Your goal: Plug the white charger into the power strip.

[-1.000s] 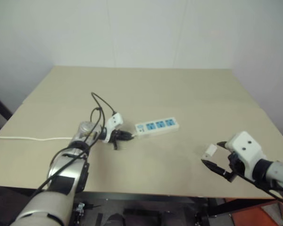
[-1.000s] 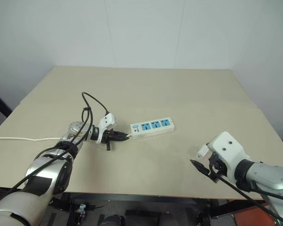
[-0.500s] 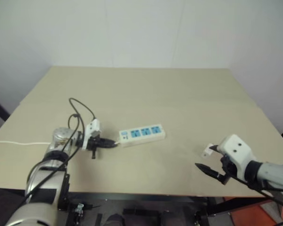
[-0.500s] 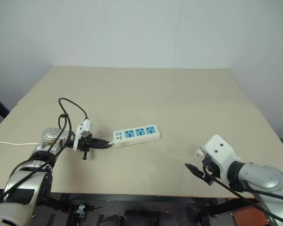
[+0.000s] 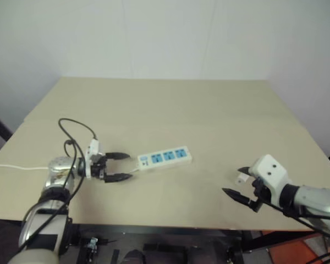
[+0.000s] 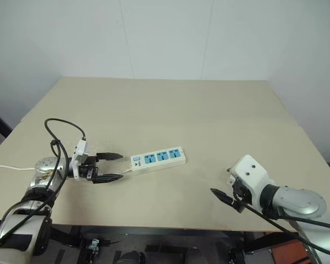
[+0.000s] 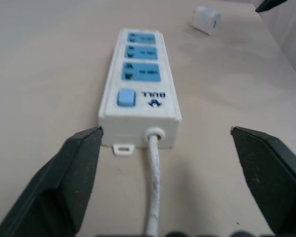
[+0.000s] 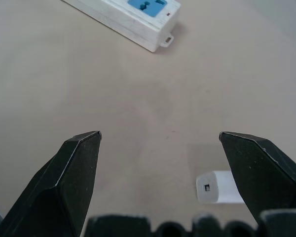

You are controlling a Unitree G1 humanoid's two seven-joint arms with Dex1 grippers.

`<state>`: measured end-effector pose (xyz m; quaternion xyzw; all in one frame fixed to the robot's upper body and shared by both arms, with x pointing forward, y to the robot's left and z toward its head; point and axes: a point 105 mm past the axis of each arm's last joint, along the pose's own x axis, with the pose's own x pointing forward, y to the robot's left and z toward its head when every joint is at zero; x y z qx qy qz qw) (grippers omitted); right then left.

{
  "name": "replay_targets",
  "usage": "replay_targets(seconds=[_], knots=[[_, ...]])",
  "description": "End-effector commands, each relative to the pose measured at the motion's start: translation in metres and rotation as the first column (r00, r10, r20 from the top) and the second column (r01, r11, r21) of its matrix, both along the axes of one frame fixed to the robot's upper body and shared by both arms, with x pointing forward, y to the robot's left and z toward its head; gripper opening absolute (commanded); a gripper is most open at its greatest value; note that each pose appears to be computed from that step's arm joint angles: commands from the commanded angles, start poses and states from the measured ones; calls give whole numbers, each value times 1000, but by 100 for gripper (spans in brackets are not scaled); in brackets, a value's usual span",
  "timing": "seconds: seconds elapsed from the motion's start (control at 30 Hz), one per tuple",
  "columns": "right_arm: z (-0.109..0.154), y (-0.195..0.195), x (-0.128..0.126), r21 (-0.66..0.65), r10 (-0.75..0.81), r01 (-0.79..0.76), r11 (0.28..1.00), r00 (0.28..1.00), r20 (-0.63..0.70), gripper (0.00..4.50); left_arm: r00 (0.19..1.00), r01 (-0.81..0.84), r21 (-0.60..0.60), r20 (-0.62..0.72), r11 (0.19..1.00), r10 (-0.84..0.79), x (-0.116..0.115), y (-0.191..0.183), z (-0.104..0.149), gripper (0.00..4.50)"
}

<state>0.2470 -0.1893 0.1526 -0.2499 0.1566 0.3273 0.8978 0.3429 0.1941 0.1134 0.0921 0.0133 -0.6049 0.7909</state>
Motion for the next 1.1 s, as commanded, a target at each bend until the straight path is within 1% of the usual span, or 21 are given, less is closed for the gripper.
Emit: replay_targets(seconds=[0.03,0.17,0.3,0.43,0.57,0.67,0.8,0.93,1.1], knots=[[9,5,1,-7,29,-29,1000,999,44,450,996,-34,-106,79,994,43,6,-4,11,446],[11,10,-2,-2,56,-56,998,997,45,450,998,8,-117,59,993,-1,6,-17,4,446],[18,12,-1,17,58,-59,998,996,62,450,994,13,-104,113,994,-1,10,-27,4,446],[17,11,-3,6,51,-51,999,997,57,450,992,14,-99,124,995,-2,14,-33,5,446],[17,10,-4,2,43,-43,999,998,56,450,993,15,-50,119,999,-9,16,-37,1,446],[17,8,-5,0,32,-32,999,998,58,450,994,3,-10,112,1000,-1,18,-38,-4,446],[16,7,-7,0,17,-17,1000,998,58,450,994,-35,15,104,999,34,20,-38,-11,446],[14,10,-8,4,15,-15,1000,998,54,450,990,-97,17,100,995,95,26,-40,-15,446],[12,11,-9,4,10,-10,1000,999,51,450,992,-84,6,96,996,83,27,-49,-16,446]])
